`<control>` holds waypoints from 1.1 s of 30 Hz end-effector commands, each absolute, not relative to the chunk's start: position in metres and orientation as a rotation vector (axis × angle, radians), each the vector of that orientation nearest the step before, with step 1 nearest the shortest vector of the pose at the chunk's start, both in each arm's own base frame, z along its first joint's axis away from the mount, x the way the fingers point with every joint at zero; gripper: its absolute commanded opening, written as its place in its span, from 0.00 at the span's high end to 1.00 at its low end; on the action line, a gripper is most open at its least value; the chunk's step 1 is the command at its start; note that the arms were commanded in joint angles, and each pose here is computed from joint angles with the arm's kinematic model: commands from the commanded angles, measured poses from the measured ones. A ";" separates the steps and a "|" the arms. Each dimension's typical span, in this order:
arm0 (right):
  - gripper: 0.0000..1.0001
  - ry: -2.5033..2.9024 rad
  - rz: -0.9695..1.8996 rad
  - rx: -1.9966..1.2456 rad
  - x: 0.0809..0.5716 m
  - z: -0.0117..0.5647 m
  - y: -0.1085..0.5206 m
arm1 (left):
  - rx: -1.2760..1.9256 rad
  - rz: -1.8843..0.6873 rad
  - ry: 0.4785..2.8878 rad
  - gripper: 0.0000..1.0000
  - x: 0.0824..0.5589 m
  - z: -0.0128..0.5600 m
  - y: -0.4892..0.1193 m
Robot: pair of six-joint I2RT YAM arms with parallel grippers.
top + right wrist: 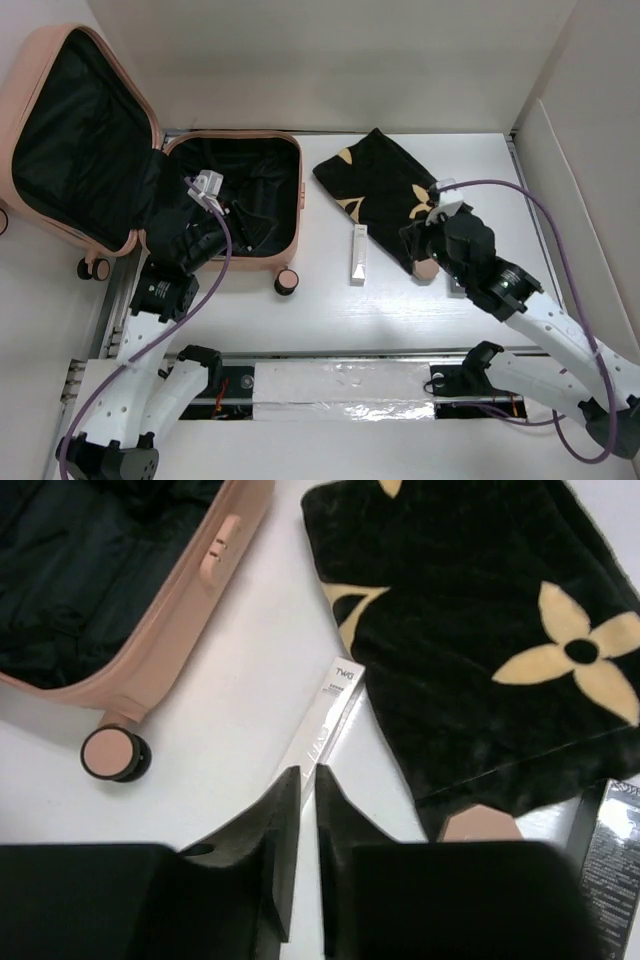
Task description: Pack the luggage
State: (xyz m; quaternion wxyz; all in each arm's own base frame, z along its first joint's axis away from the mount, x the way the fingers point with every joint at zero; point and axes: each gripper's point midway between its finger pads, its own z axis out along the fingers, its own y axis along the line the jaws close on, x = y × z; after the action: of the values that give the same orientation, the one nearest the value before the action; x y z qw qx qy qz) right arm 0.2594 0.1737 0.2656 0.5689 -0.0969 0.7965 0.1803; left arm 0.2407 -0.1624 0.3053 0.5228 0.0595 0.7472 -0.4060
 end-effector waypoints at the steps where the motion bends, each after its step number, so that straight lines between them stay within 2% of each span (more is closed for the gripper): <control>1: 1.00 1.896 0.425 -0.210 0.268 0.266 0.184 | 0.177 -0.942 1.772 0.67 0.246 0.306 -0.165; 4: 1.00 1.960 0.429 -0.240 0.272 0.239 0.196 | 0.189 -0.894 1.769 0.82 0.242 0.311 -0.160; 5: 1.00 1.969 0.434 -0.243 0.274 0.233 0.199 | 0.190 -0.889 1.765 1.00 0.242 0.311 -0.159; 8: 0.99 2.028 0.406 -0.256 0.275 0.207 0.212 | 0.177 -0.847 1.756 1.00 0.242 0.309 -0.153; 10: 0.81 2.051 0.352 -0.229 0.281 0.193 0.210 | 0.165 -0.827 1.756 1.00 0.242 0.301 -0.150; 11: 0.58 2.054 0.346 -0.233 0.282 0.189 0.214 | 0.158 -0.820 1.762 1.00 0.243 0.297 -0.149; 12: 0.47 2.079 0.329 -0.239 0.283 0.179 0.218 | 0.152 -0.814 1.771 1.00 0.244 0.293 -0.148; 13: 0.32 2.087 0.301 -0.225 0.286 0.174 0.216 | 0.138 -0.789 1.774 0.98 0.246 0.292 -0.144; 16: 0.22 2.129 0.252 -0.223 0.294 0.156 0.220 | 0.094 -0.710 1.776 0.64 0.249 0.292 -0.131; 17: 0.22 2.122 0.261 -0.217 0.298 0.156 0.225 | 0.080 -0.693 1.779 0.39 0.249 0.291 -0.128; 18: 0.22 2.146 0.256 -0.224 0.299 0.145 0.231 | 0.070 -0.676 1.776 0.32 0.250 0.292 -0.125; 21: 0.22 2.158 0.250 -0.204 0.309 0.139 0.241 | 0.043 -0.630 1.785 0.26 0.251 0.290 -0.120; 26: 0.22 2.221 0.220 -0.234 0.322 0.107 0.262 | 0.033 -0.608 1.775 0.26 0.248 0.291 -0.116; 33: 0.30 2.280 0.168 -0.169 0.329 0.068 0.269 | 0.054 -0.633 1.766 0.29 0.243 0.293 -0.122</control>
State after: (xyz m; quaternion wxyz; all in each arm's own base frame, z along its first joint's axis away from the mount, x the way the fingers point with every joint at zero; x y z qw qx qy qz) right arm 0.3132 0.2533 0.0563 0.3793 -0.1004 0.9186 0.0468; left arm 0.2432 -0.1214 0.2833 0.5750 0.0176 0.7716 -0.2715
